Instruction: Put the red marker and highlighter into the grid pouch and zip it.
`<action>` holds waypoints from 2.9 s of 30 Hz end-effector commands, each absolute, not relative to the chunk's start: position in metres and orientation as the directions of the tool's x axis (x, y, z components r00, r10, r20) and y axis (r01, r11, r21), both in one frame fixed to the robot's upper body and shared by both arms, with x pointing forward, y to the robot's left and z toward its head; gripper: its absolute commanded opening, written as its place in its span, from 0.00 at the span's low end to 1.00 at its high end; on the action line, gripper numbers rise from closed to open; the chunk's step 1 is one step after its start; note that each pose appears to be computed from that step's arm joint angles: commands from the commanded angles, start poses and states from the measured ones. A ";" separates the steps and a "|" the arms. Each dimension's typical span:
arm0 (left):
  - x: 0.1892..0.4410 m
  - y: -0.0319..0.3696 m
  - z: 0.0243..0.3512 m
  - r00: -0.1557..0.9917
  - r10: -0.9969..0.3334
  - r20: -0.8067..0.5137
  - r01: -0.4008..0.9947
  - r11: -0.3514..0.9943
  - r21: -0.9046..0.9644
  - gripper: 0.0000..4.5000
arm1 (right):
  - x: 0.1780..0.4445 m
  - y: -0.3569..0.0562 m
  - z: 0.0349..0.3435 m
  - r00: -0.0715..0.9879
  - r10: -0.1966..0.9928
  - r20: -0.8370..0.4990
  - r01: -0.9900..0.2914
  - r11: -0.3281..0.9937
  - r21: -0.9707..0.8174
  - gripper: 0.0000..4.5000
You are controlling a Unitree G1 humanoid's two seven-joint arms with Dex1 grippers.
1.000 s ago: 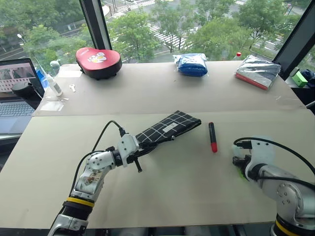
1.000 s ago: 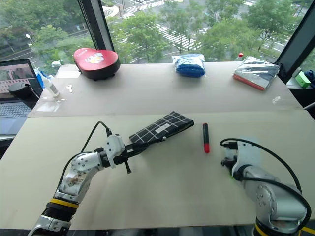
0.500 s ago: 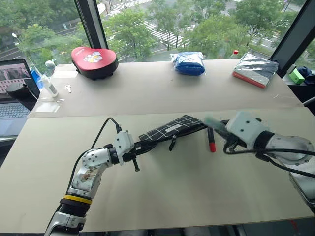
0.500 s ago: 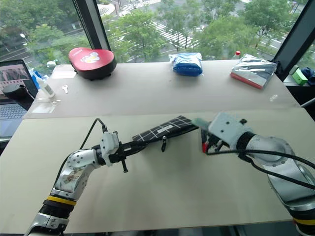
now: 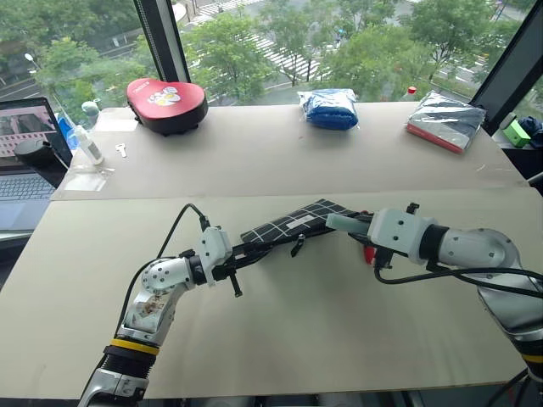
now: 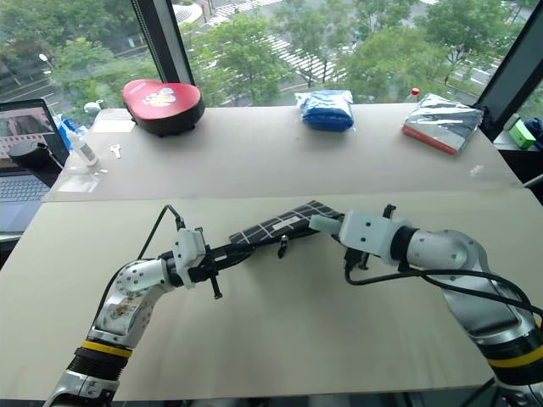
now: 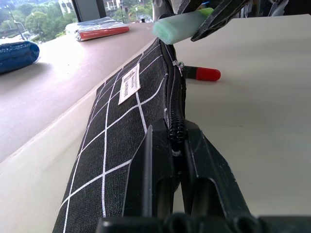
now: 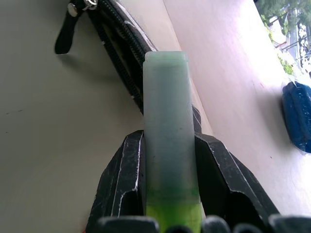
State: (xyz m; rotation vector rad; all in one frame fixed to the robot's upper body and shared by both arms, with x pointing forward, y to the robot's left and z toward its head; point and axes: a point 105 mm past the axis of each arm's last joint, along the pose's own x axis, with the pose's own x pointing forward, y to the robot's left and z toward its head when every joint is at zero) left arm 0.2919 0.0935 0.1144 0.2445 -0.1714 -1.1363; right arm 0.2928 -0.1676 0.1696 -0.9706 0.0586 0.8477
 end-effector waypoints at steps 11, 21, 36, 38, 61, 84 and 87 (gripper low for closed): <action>0.293 0.089 0.129 0.395 -0.918 0.041 0.864 0.386 0.324 0.00 | 0.296 -0.168 0.177 0.703 0.614 -0.359 -0.622 0.285 -0.730 0.23; 0.296 0.089 0.131 0.397 -0.917 0.047 0.860 0.390 0.330 0.00 | 0.303 -0.183 0.174 0.729 0.570 -0.379 -0.604 0.276 -0.747 0.23; 0.298 0.085 0.133 0.391 -0.918 0.061 0.860 0.388 0.331 0.00 | 0.308 -0.189 0.172 0.747 0.543 -0.384 -0.590 0.273 -0.760 0.23; 0.299 0.084 0.134 0.391 -0.918 0.063 0.860 0.389 0.330 0.00 | 0.309 -0.189 0.172 0.748 0.542 -0.383 -0.589 0.277 -0.759 0.23; 0.298 0.079 0.134 0.377 -0.923 0.071 0.866 0.379 0.326 0.00 | 0.324 -0.148 0.164 0.677 0.616 -0.403 -0.608 0.160 -0.777 0.23; 0.296 0.077 0.134 0.354 -0.933 0.068 0.875 0.356 0.327 0.00 | 0.327 -0.098 0.158 0.530 0.755 -0.385 -0.382 -0.192 -0.904 0.23; 0.295 0.077 0.134 0.349 -0.934 0.069 0.877 0.352 0.327 0.00 | 0.328 -0.082 0.166 0.515 0.809 -0.285 -0.347 -0.107 -0.932 0.23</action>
